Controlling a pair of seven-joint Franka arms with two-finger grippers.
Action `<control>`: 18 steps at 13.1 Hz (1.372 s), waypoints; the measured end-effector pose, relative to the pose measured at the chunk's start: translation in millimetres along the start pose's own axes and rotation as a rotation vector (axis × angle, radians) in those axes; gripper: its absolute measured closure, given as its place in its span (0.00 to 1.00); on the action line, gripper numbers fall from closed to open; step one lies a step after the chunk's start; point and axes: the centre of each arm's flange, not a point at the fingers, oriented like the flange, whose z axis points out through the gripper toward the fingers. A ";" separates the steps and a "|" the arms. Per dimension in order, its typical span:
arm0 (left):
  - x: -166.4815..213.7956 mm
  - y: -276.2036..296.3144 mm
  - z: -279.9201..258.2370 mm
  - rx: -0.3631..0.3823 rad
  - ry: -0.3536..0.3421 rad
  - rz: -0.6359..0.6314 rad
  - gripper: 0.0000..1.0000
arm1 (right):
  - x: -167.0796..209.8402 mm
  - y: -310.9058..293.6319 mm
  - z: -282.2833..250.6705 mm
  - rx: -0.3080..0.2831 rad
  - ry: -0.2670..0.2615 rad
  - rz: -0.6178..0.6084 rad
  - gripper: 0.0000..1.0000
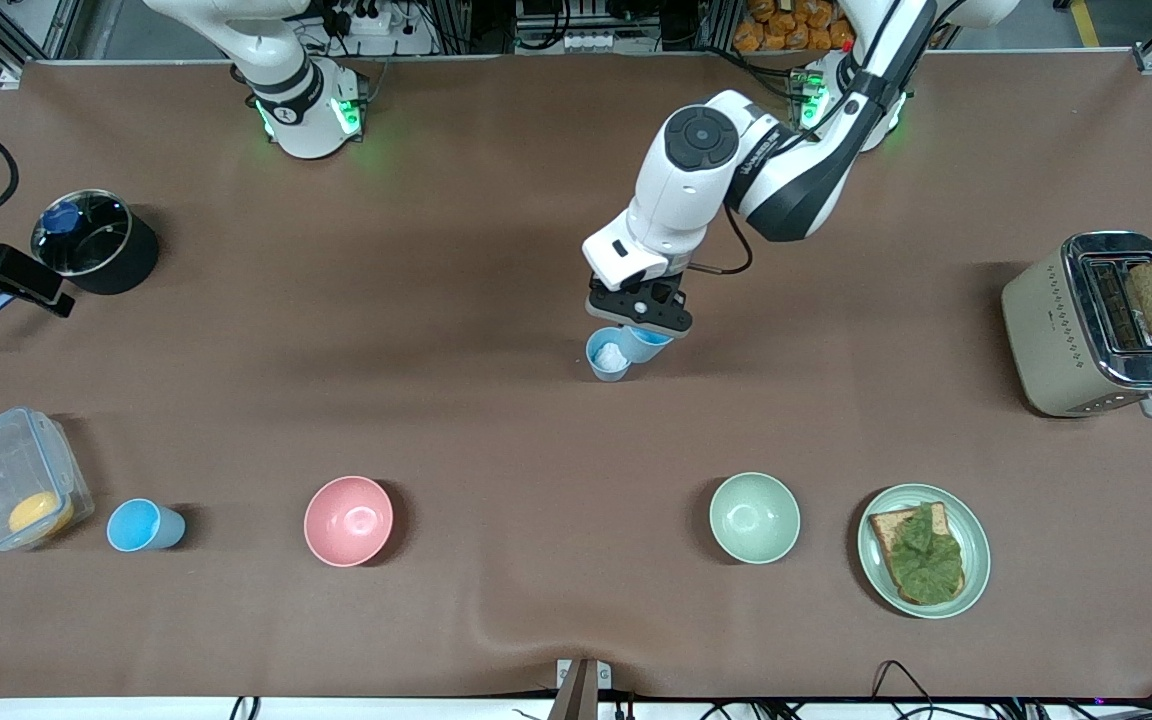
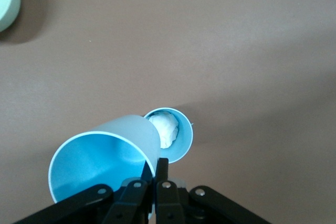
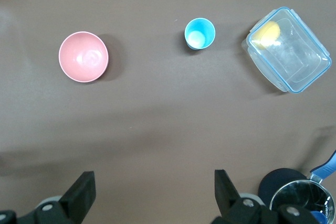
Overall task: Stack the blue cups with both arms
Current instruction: 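Lift the held cup and carry it above the middle cup, then lower the held cup into the middle cup and open the left gripper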
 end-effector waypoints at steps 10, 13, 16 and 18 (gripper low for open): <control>-13.2 41.0 41.0 -0.039 -0.073 -0.024 0.97 | 0.0 0.1 0.0 0.000 0.000 0.001 0.00; -11.5 37.2 45.3 -0.034 -0.077 -0.030 0.97 | 0.0 0.2 0.0 0.000 0.000 0.001 0.00; -9.6 34.8 46.9 -0.032 -0.077 -0.035 0.97 | 0.0 0.2 0.0 0.000 0.000 0.002 0.00; -9.4 34.4 48.9 -0.031 -0.079 -0.035 0.97 | 0.0 0.2 0.1 0.000 -0.001 0.002 0.00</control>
